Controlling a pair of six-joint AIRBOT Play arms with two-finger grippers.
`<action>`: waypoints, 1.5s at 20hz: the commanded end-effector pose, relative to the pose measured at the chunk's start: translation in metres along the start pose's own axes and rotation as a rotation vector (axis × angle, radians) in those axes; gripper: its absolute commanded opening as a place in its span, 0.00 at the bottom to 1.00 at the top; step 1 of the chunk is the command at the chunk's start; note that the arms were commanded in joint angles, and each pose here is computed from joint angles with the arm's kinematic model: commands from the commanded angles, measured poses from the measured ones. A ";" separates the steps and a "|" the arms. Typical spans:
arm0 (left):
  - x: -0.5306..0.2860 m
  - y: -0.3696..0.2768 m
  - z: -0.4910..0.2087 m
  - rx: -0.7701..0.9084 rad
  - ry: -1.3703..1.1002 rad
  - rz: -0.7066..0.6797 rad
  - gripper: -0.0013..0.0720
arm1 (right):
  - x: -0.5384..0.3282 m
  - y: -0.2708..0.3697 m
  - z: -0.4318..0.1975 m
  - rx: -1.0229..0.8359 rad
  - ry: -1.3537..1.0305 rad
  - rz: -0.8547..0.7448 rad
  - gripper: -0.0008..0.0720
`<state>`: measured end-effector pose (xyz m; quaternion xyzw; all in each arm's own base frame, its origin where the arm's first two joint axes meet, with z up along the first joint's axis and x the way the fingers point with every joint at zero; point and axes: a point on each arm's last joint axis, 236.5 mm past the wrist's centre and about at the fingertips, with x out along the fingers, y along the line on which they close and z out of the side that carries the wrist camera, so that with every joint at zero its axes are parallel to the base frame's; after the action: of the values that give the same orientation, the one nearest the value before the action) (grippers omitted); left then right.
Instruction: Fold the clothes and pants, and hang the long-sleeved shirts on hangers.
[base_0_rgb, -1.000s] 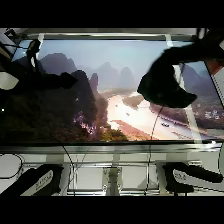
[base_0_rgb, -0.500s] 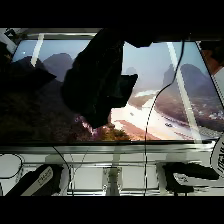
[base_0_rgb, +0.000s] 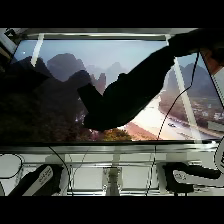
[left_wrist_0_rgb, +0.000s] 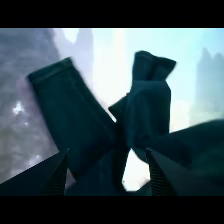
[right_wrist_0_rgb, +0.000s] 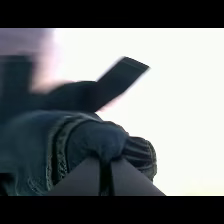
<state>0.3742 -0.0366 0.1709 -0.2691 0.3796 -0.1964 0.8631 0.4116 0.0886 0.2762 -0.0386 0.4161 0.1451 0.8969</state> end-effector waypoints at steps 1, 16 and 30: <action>0.013 -0.026 -0.011 0.116 0.040 -0.065 0.76 | 0.010 -0.079 -0.051 0.115 0.189 -0.222 0.03; 0.262 -0.102 -0.049 0.209 0.234 -0.247 0.76 | 0.028 -0.253 -0.304 0.724 0.738 -0.441 0.04; 0.374 -0.146 -0.127 0.332 0.427 -0.146 0.82 | 0.083 -0.223 -0.262 0.521 0.638 -0.379 0.04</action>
<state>0.5011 -0.3854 0.0041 -0.1158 0.4706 -0.3860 0.7850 0.3196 -0.1685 0.0312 0.0898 0.6906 -0.1667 0.6980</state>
